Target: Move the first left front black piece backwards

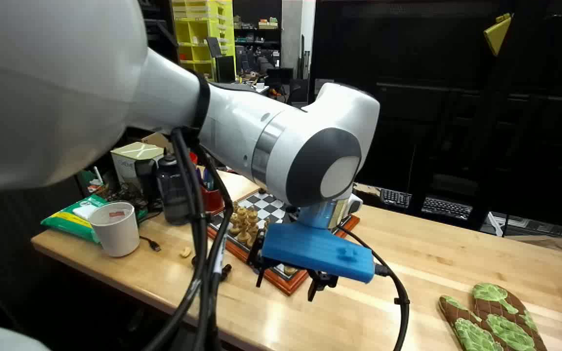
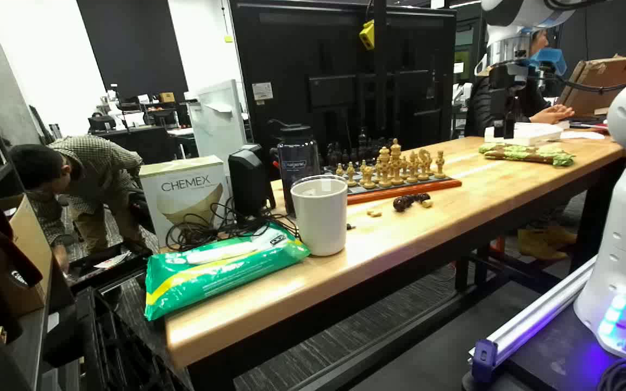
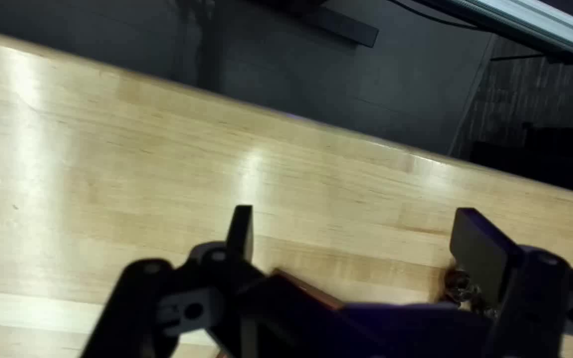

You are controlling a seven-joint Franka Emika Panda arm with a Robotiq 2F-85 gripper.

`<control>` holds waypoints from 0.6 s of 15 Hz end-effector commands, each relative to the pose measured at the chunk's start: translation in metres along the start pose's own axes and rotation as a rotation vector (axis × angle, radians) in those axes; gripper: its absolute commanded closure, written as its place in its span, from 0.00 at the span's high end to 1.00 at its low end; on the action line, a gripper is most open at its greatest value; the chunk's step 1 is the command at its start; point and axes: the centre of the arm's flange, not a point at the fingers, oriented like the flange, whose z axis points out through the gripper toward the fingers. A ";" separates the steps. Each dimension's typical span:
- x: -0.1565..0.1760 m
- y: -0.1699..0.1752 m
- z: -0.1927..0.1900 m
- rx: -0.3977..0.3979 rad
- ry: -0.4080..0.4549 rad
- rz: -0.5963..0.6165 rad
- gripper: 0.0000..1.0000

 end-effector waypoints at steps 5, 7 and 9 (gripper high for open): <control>0.033 -0.021 -0.013 -0.032 -0.011 -0.038 1.00; 0.060 -0.038 -0.022 -0.058 -0.014 -0.073 1.00; 0.091 -0.055 -0.030 -0.089 -0.022 -0.107 1.00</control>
